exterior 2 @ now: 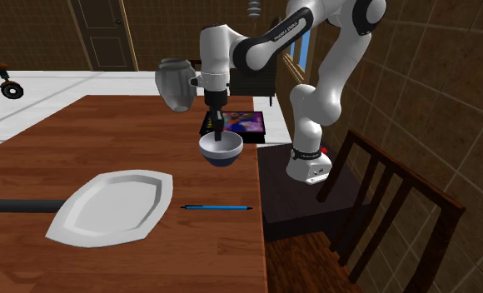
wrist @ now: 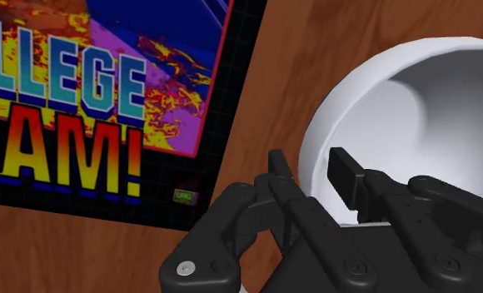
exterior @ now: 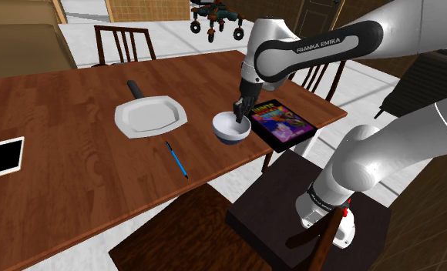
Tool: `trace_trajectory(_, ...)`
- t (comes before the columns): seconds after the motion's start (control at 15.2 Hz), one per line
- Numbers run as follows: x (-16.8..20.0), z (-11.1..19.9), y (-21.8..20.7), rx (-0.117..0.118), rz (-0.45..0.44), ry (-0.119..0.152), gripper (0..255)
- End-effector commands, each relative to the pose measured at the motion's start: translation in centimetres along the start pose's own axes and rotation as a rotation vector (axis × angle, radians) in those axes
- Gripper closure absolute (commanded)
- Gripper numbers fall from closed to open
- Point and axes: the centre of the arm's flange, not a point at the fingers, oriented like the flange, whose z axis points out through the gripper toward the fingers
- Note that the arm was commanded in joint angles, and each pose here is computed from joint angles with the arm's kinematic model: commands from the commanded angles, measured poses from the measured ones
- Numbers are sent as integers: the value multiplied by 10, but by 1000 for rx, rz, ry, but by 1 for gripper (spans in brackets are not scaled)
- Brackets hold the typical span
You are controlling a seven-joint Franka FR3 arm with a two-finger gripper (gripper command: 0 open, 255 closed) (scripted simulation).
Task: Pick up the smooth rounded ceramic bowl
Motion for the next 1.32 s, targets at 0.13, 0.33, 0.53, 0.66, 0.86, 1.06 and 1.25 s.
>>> trace_trajectory(0.13, 0, 1, 0, 0, 0, 0, 255)
trace_trajectory(0.33, 0, 0, 0, 0, 0, 0, 255)
trace_trajectory(0.53, 0, -5, 0, 0, 0, 0, 255)
trace_trajectory(0.66, 1, -16, -1, 0, 0, 0, 255)
trace_trajectory(0.86, 1, -31, -2, 0, 0, 0, 255)
trace_trajectory(1.06, 2, -47, -3, 0, 0, 0, 255)
trace_trajectory(1.25, 3, -63, -4, 0, 0, 0, 255)
